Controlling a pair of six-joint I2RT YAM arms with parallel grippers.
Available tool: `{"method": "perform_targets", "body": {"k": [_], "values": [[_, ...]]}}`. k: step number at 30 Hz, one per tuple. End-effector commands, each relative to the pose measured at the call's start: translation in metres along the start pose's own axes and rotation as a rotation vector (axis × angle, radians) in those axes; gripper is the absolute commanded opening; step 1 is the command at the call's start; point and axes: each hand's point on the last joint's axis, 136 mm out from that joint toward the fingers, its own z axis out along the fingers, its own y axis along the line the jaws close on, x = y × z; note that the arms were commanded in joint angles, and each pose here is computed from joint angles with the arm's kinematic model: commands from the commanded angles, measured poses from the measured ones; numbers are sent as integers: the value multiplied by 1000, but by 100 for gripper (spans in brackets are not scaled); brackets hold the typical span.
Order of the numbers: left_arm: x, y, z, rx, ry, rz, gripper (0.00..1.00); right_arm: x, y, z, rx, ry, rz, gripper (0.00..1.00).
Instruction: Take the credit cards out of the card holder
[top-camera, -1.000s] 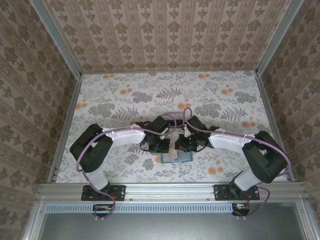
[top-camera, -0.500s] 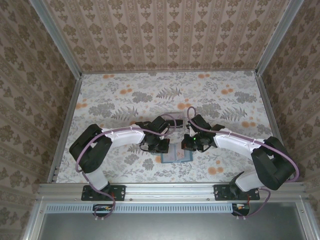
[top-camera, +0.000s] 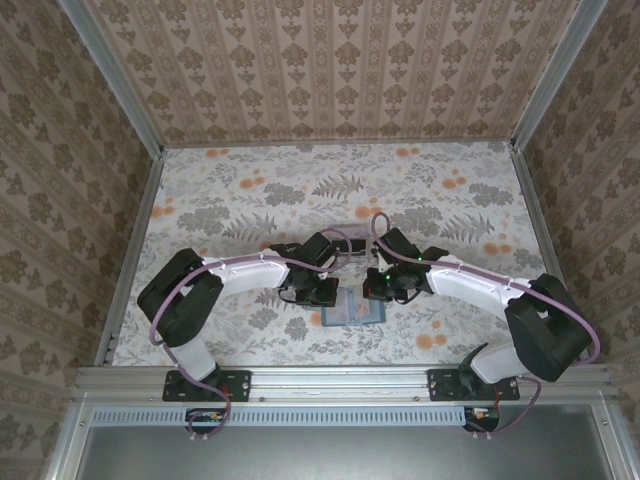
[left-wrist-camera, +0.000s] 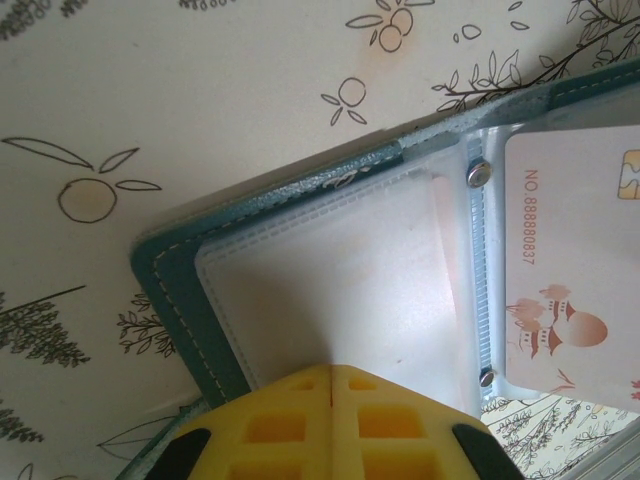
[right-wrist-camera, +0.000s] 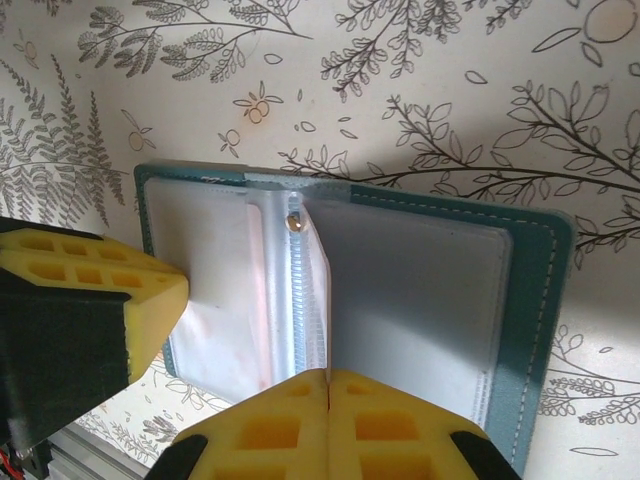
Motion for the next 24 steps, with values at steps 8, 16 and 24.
{"method": "perform_targets", "body": {"k": [8,16,24], "values": [[9,11,2,-32,23,-12,3,4,3,5,49,19,22,11],[8,9,-2,-28,12,-7,3,9,19,4,-11,42,27,16],[5,6,-7,-28,-1,2,3,12,22,4,-19,56,29,11]]}}
